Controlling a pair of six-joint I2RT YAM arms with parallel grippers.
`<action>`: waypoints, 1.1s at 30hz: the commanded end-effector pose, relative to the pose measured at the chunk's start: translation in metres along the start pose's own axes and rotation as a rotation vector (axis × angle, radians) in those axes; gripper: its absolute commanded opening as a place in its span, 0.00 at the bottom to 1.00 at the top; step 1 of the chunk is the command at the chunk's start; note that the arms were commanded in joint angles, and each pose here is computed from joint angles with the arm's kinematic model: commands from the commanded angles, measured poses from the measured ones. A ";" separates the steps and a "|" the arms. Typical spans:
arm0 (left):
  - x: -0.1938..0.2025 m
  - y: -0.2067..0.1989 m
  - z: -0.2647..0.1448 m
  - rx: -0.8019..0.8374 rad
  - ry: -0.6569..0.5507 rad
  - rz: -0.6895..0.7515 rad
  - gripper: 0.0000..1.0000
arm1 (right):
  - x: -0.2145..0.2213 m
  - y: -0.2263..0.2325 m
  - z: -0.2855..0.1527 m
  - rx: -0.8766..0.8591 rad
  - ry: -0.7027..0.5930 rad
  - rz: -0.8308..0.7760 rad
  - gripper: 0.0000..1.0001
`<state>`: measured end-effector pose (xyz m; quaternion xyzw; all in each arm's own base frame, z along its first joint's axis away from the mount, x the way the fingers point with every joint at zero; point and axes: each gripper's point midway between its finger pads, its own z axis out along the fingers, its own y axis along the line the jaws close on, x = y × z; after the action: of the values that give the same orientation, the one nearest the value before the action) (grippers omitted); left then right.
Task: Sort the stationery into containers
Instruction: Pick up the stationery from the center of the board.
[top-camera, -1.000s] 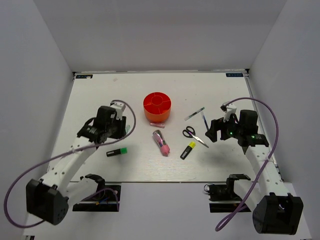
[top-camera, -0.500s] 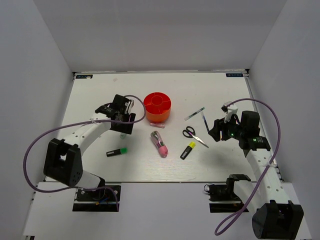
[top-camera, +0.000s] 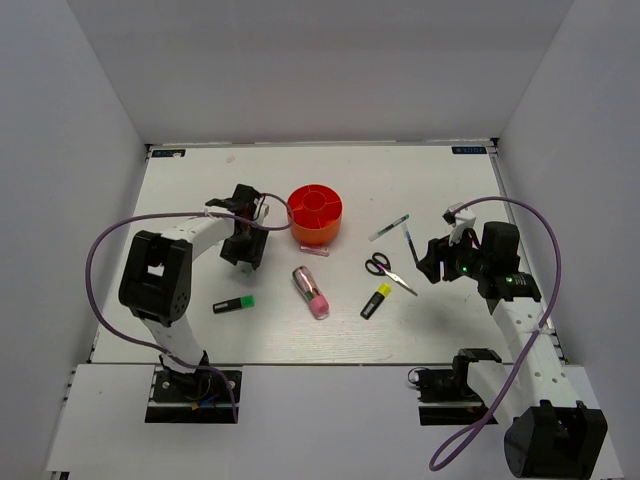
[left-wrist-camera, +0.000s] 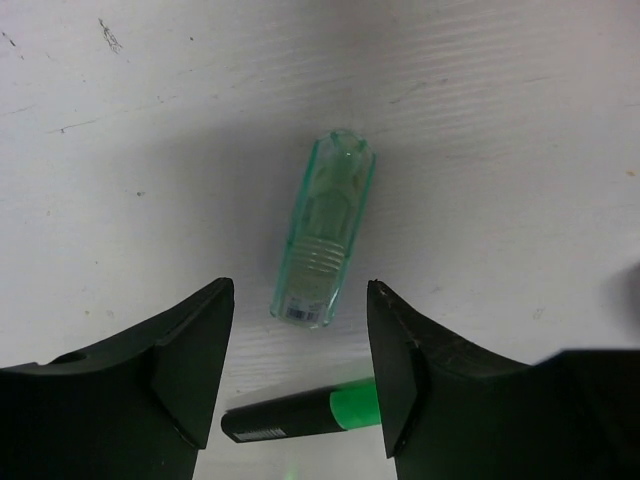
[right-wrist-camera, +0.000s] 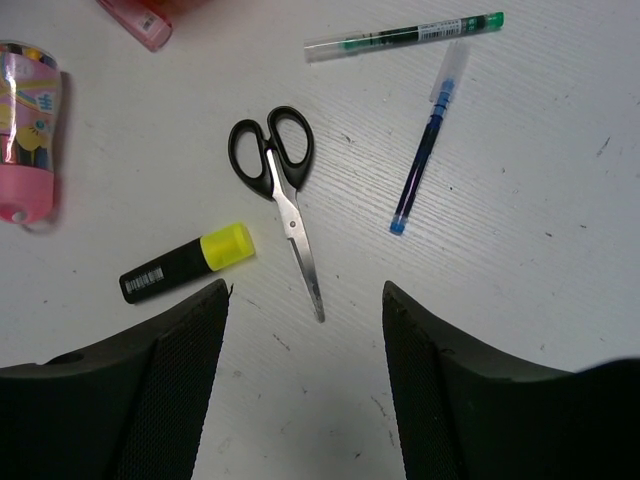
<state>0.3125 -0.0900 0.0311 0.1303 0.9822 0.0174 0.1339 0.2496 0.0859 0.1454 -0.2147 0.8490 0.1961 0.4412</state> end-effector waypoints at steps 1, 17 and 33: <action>-0.015 0.000 0.000 0.036 -0.034 -0.014 0.66 | -0.016 -0.003 -0.005 0.020 -0.037 -0.023 0.66; -0.005 -0.005 0.007 0.063 -0.008 -0.043 0.01 | -0.015 -0.003 -0.006 0.022 -0.033 -0.018 0.68; -0.125 -0.095 -0.133 0.392 -0.551 -0.254 0.01 | -0.014 -0.003 -0.003 0.012 -0.034 -0.025 0.00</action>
<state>0.3569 -0.1992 0.1737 0.0925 0.9170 -0.1735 0.3470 0.2480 0.0858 0.1434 -0.2141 0.8515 0.1971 0.4361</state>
